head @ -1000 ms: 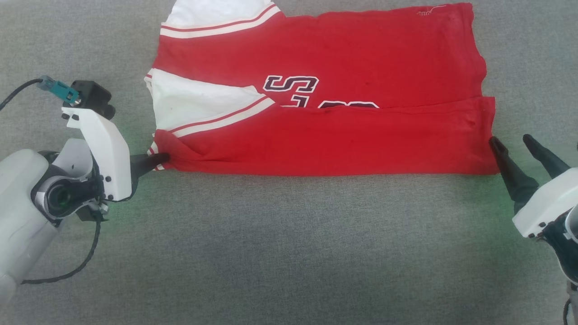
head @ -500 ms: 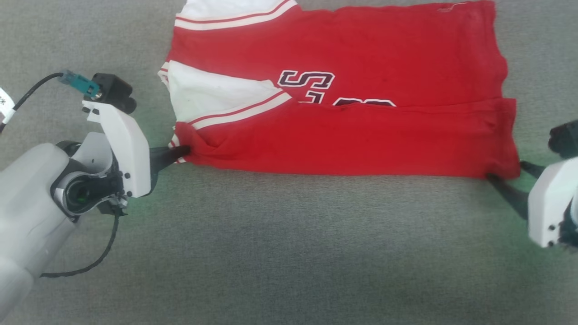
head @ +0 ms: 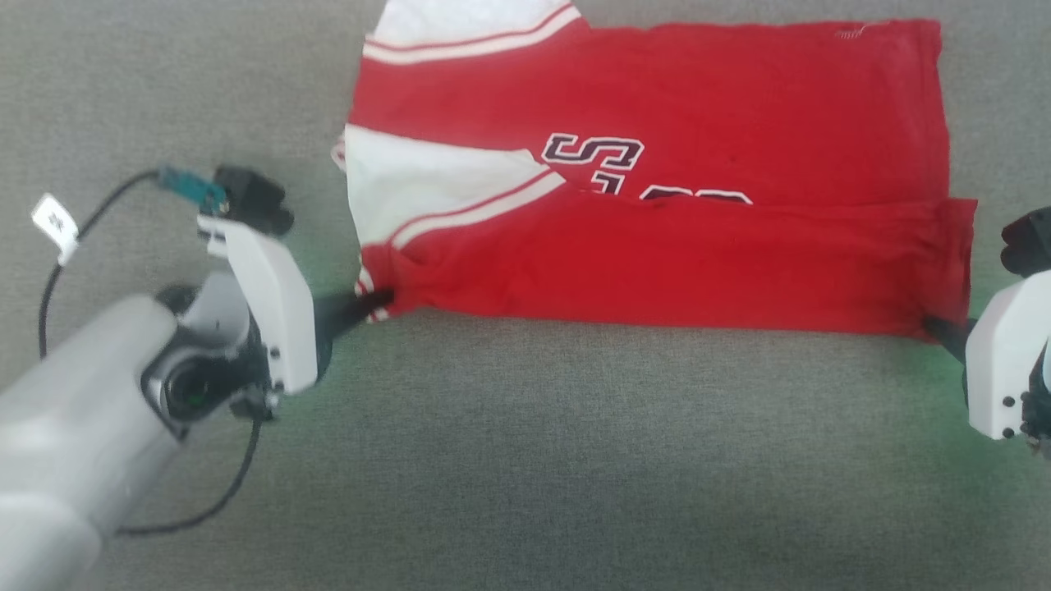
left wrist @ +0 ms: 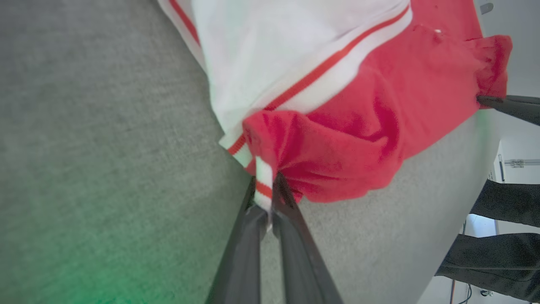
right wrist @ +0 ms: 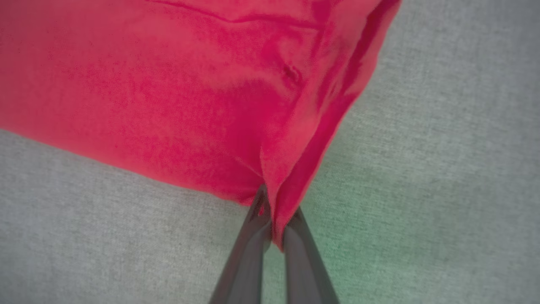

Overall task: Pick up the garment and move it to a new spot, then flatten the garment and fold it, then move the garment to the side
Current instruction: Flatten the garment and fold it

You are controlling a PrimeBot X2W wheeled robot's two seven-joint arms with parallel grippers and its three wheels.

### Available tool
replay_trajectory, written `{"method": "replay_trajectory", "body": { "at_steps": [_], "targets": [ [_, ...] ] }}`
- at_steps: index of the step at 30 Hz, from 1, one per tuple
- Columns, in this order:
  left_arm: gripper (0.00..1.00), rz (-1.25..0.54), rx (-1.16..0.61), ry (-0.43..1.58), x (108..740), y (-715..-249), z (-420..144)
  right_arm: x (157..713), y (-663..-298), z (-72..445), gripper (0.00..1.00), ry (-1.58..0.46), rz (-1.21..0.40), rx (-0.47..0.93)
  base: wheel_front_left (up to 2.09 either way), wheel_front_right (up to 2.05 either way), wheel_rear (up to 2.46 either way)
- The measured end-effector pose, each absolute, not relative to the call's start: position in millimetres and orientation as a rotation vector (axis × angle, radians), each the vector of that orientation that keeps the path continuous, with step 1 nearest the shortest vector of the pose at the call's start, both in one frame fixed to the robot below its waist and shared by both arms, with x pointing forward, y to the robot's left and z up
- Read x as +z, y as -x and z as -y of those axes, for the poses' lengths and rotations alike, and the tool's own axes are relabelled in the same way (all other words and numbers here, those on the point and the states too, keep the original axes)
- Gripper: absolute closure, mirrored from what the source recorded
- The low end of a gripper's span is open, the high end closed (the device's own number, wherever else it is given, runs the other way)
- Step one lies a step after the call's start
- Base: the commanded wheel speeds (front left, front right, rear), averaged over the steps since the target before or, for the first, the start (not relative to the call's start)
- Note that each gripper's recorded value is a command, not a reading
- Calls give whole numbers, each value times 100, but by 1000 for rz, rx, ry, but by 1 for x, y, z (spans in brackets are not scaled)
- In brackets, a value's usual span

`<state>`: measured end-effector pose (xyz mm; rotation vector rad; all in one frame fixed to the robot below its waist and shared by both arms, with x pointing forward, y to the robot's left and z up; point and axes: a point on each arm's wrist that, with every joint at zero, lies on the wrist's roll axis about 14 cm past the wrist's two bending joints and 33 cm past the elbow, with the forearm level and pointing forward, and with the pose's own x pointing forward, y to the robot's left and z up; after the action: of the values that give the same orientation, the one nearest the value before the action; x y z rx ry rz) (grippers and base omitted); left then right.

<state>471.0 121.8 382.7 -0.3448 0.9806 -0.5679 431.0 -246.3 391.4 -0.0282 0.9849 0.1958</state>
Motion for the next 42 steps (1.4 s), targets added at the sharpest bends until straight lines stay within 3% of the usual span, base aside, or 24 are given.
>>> {"method": "replay_trajectory", "body": {
  "at_steps": [18,20,21,22,23,24,25,26,27,38,42],
  "targets": [
    [100,-970,-609,463,405,-367,-123,401,-383,276,100,33,-1041,189,0,0,0],
    [100,-956,-595,471,406,-368,-123,402,-384,276,65,27,-1019,186,0,0,0],
    [100,-950,-588,471,407,-369,-124,405,-387,277,65,20,-995,179,0,0,0],
    [100,-939,-583,473,408,-370,-124,408,-390,277,8,12,-965,172,0,0,0],
    [93,-920,-576,481,411,-373,-125,411,-393,277,0,1,-938,165,0,0,0],
    [67,-904,-567,487,413,-376,-126,413,-395,277,0,-7,-914,159,0,0,0],
    [51,-892,-558,488,414,-377,-128,415,-397,277,0,1,-893,157,0,0,0],
    [16,-878,-550,487,415,-378,-130,419,-398,279,0,15,-869,154,0,0,0],
    [0,-860,-538,490,417,-379,-133,422,-399,280,0,32,-842,150,0,0,0],
    [0,-481,-364,434,452,-441,-182,483,-433,261,0,23,-328,110,0,0,0],
    [0,-294,-318,387,480,-489,-193,500,-447,252,0,-24,-157,83,0,0,0]
  ]
}}
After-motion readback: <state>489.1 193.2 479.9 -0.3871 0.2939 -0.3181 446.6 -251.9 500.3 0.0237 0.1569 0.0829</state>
